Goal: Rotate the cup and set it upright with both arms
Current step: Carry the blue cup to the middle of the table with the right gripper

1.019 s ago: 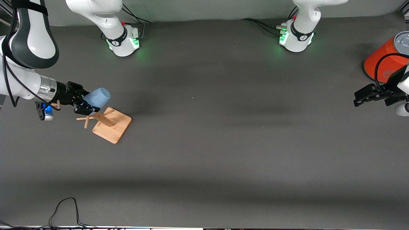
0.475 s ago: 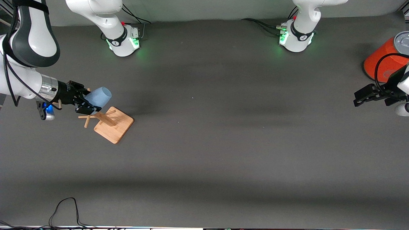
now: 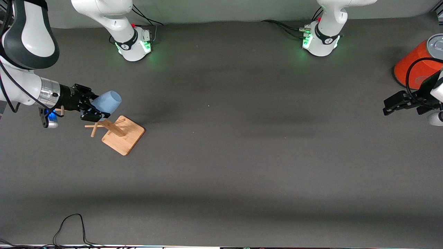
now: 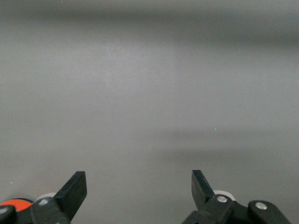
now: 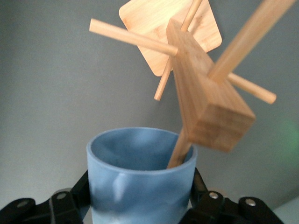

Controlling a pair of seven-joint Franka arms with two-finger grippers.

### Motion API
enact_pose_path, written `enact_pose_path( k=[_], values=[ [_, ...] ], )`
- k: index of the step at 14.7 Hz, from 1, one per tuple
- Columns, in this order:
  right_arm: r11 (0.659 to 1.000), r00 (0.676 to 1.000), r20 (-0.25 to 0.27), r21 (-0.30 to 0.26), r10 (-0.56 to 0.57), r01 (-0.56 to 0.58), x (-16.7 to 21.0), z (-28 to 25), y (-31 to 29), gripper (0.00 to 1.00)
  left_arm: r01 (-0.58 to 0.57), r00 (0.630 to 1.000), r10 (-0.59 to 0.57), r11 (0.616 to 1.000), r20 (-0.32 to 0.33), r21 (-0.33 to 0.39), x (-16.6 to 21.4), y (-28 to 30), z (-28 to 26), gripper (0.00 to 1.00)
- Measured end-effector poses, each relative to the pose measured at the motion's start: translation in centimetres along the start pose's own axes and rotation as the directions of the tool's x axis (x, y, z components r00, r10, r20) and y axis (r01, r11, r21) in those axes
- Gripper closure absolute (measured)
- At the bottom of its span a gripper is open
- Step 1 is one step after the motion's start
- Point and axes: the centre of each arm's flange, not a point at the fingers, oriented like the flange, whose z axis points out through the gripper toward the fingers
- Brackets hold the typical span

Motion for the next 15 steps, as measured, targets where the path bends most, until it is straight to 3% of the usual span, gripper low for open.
enact_pose_path(
  k=[7,15],
  values=[
    [0.999,0.998,0.046,0.023,0.045,-0.046,-4.2,-0.5,-1.1,0.17,0.001,1.0,-0.001,1.0,0.0,0.0,0.0,0.0,0.0,0.0],
    [0.993,0.995,0.056,0.079,0.084,-0.089,-14.9,-0.6,-6.1,0.17,0.001,1.0,-0.001,1.0,0.0,0.0,0.0,-0.1,0.0,0.0]
  ],
)
